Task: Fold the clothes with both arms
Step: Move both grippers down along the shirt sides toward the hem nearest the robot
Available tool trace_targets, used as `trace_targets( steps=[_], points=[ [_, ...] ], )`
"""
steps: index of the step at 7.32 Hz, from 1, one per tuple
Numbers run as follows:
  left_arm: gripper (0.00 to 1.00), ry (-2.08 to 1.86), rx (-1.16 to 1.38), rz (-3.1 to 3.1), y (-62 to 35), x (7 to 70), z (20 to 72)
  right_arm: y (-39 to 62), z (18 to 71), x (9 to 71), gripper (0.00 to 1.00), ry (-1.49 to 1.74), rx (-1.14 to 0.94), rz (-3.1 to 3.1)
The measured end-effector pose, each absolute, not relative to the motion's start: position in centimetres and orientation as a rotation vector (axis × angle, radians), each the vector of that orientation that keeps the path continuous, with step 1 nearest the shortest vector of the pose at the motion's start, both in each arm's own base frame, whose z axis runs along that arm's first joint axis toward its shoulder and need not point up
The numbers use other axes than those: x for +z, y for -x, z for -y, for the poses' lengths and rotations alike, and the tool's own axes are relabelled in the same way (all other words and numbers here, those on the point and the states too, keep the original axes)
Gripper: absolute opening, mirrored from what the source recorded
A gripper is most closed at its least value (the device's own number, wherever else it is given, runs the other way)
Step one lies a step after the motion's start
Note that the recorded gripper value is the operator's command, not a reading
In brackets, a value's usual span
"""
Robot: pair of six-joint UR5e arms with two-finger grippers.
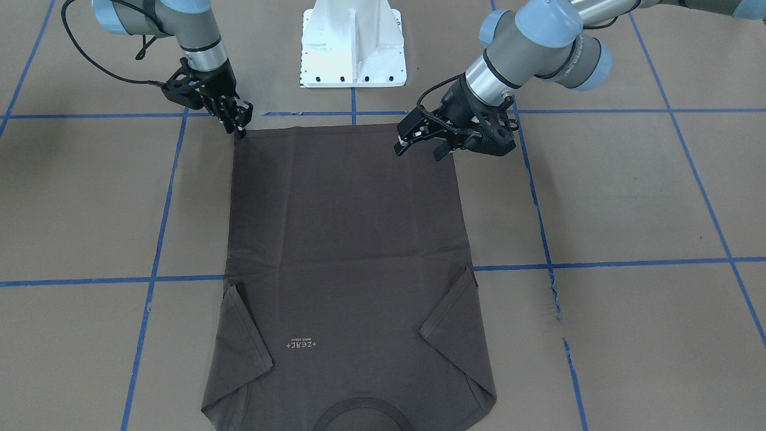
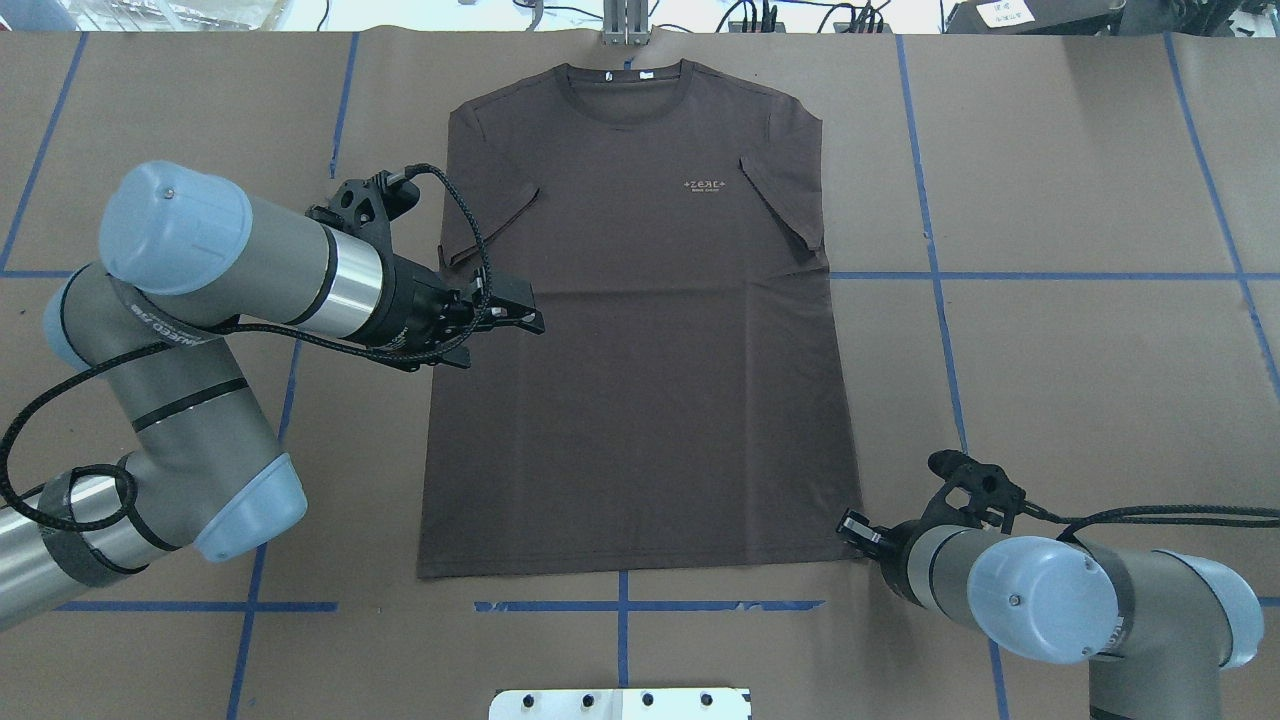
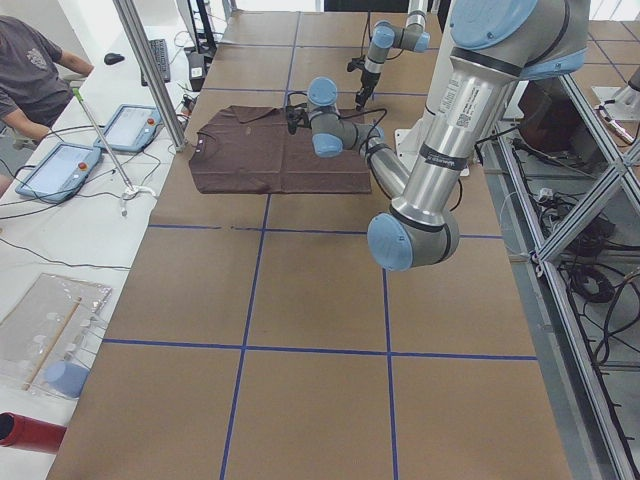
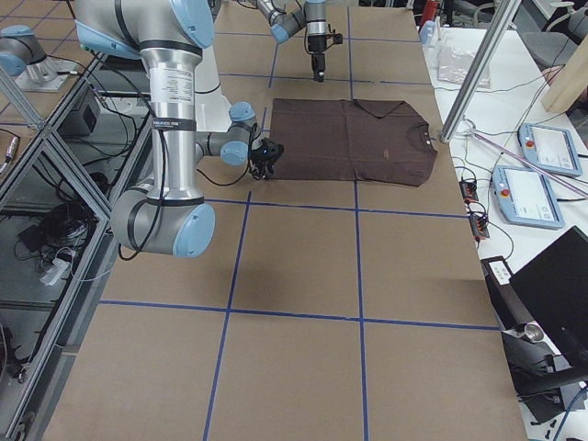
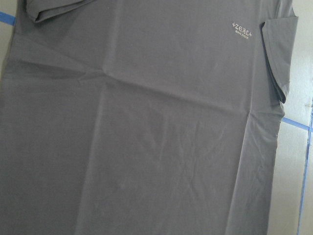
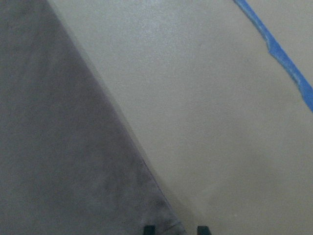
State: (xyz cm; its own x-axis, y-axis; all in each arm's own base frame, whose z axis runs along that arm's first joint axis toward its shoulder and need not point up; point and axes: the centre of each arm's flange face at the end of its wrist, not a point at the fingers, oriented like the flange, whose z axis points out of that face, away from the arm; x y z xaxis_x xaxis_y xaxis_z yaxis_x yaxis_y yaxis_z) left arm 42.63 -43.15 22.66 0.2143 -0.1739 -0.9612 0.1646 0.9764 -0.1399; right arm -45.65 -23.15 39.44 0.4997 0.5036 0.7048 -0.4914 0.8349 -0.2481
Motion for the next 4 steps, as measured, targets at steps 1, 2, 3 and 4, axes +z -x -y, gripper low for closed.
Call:
trace_targets(
  steps=[1, 2, 3, 4],
  points=[
    [1.00, 0.008, -0.234, -1.335, -42.62, 22.64, 43.15, 45.63, 23.12, 39.39, 0.00, 0.016, 0.602, 0.859],
    [1.00, 0.007, -0.234, -1.335, -42.59, 22.63, 43.16, 45.61, 23.10, 39.38, 0.00, 0.016, 0.602, 0.859],
    [1.00, 0.003, -0.237, -1.336, -42.45, 22.60, 43.22, 45.58, 23.08, 39.42, 0.00, 0.016, 0.602, 0.858],
    [1.00, -0.003, -0.242, -1.335, -42.18, 22.56, 43.22, 45.49, 23.04, 39.26, 0.00, 0.019, 0.600, 0.861]
  ],
)
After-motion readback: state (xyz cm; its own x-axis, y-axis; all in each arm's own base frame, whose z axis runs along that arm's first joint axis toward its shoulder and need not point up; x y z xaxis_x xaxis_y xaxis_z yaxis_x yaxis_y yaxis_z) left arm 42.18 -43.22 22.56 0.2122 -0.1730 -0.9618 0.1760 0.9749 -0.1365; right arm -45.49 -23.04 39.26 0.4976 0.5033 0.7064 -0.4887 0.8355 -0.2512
